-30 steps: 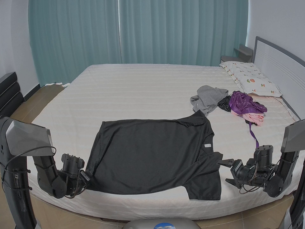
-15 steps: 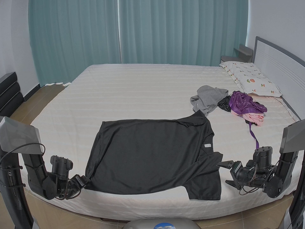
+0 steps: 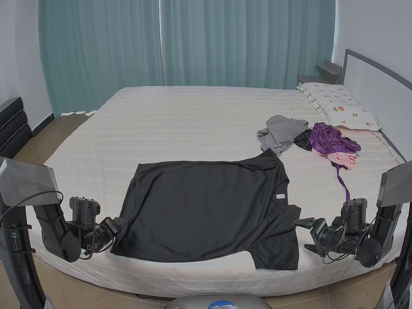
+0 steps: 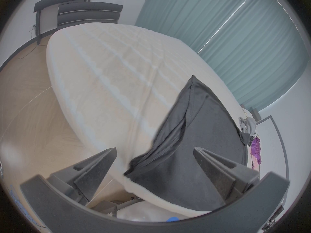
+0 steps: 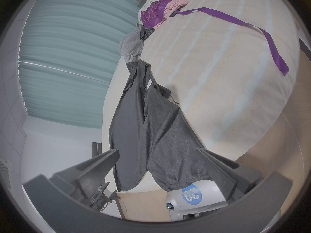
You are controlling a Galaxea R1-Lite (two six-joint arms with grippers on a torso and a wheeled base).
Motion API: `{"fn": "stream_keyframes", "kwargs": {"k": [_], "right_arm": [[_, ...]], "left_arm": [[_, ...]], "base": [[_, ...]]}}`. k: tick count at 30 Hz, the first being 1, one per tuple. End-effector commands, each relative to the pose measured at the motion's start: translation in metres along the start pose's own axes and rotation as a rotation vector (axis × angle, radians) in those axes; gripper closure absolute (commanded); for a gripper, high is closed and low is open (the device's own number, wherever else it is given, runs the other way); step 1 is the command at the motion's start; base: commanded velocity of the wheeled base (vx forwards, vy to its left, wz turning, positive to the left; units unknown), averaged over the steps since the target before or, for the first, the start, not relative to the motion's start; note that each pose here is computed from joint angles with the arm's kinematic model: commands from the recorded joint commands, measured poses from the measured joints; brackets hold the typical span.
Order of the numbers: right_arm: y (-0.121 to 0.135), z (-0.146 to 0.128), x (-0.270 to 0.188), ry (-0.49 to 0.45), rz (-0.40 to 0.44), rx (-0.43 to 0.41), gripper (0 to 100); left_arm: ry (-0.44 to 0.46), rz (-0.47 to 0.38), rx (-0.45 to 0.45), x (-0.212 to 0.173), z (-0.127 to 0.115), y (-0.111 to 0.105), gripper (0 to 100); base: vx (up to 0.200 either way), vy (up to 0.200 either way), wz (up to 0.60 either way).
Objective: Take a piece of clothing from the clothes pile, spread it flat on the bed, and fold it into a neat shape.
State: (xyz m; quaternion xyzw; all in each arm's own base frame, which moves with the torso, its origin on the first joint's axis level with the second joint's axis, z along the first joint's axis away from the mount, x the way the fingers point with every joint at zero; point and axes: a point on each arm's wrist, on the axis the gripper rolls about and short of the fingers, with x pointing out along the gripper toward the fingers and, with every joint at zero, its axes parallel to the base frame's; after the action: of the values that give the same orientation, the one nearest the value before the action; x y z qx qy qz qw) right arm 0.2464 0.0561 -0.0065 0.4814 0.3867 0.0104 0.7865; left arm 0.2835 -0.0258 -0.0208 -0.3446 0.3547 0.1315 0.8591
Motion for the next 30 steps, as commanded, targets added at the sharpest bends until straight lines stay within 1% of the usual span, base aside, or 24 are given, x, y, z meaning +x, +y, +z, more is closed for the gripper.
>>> {"fn": "stream_keyframes", "kwargs": {"k": [1,3,6,10,16,23,27,30], "right_arm": [[-0.001,0.0,0.001,0.003,-0.005,0.002,0],[-0.002,-0.001,0.002,0.003,-0.005,0.002,0],[-0.002,-0.001,0.002,0.001,-0.001,-0.001,0],[-0.004,-0.001,0.002,0.004,-0.007,0.0,0],[-0.003,-0.001,0.002,0.001,0.0,-0.002,0],[-0.004,-0.002,0.003,0.002,-0.001,-0.002,0],[-0.004,-0.002,0.003,0.002,-0.001,-0.002,0],[-0.004,-0.002,0.003,0.002,-0.001,-0.002,0]], "left_arm": [[-0.023,-0.085,0.008,0.012,0.006,-0.033,0],[-0.027,-0.109,0.004,0.017,0.01,-0.046,0],[-0.023,-0.115,0.011,0.029,0.015,-0.061,0],[-0.039,-0.113,0.018,0.054,0.021,-0.069,0],[-0.027,-0.096,0.021,0.077,0.018,-0.068,0],[-0.035,-0.083,0.022,0.079,0.019,-0.066,0],[-0.033,-0.071,0.048,0.082,0.016,-0.064,0],[-0.06,-0.024,0.082,0.087,0.011,-0.06,0]], "base": [[0.0,0.0,0.0],[0.0,0.0,0.0],[0.0,0.0,0.0],[0.0,0.0,0.0],[0.0,0.0,0.0],[0.0,0.0,0.0],[0.0,0.0,0.0],[0.0,0.0,0.0]]}}
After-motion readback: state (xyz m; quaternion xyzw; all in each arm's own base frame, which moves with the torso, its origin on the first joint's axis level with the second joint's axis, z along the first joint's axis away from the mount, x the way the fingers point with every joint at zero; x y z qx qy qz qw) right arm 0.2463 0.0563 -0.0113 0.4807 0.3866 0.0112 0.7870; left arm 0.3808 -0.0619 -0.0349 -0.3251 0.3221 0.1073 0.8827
